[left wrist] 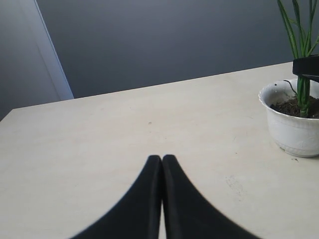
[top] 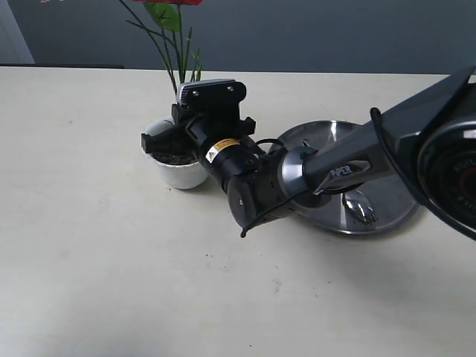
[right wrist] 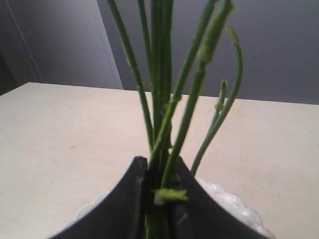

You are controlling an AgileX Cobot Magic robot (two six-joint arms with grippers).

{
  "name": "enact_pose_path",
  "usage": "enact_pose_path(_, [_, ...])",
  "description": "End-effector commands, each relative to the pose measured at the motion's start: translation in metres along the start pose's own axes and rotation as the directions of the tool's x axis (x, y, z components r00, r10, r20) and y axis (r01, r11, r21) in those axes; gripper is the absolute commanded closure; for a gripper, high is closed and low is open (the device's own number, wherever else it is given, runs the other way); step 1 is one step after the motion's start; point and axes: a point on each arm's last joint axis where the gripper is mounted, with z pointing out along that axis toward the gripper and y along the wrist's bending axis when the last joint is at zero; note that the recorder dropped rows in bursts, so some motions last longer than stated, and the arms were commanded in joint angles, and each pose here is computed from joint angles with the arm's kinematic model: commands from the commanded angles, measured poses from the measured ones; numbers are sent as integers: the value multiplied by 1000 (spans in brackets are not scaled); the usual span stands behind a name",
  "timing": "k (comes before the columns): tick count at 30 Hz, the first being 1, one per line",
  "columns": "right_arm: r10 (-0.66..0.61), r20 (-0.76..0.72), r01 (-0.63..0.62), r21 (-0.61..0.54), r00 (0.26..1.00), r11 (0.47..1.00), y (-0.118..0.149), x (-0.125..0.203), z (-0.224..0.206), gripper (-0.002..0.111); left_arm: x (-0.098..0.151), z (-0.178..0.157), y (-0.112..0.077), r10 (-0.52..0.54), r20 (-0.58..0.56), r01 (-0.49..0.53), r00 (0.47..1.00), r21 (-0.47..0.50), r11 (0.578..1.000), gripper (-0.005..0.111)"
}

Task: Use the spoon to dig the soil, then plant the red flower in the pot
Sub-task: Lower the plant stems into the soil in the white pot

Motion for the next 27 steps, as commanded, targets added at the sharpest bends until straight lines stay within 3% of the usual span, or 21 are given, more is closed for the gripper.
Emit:
enact_pose_path(1, [8,-190,-8,4,982,1000,-1,23,-3,109,0,0,0,-5,13,5,1000,-5,1000,106])
enact_pose_path(24, [-27,-209,20,-34,977,999,2,20,-4,109,0,0,0,-5,13,5,1000,-5,1000,106])
enact_pose_path(26, [-27,-214,20,-34,976,999,2,21,-4,101,0,0,0,-5,13,5,1000,-5,1000,106])
enact_pose_path(27, [-27,-213,20,-34,977,999,3,20,-4,90,0,0,0,-5,13,5,1000,-5,1000,106])
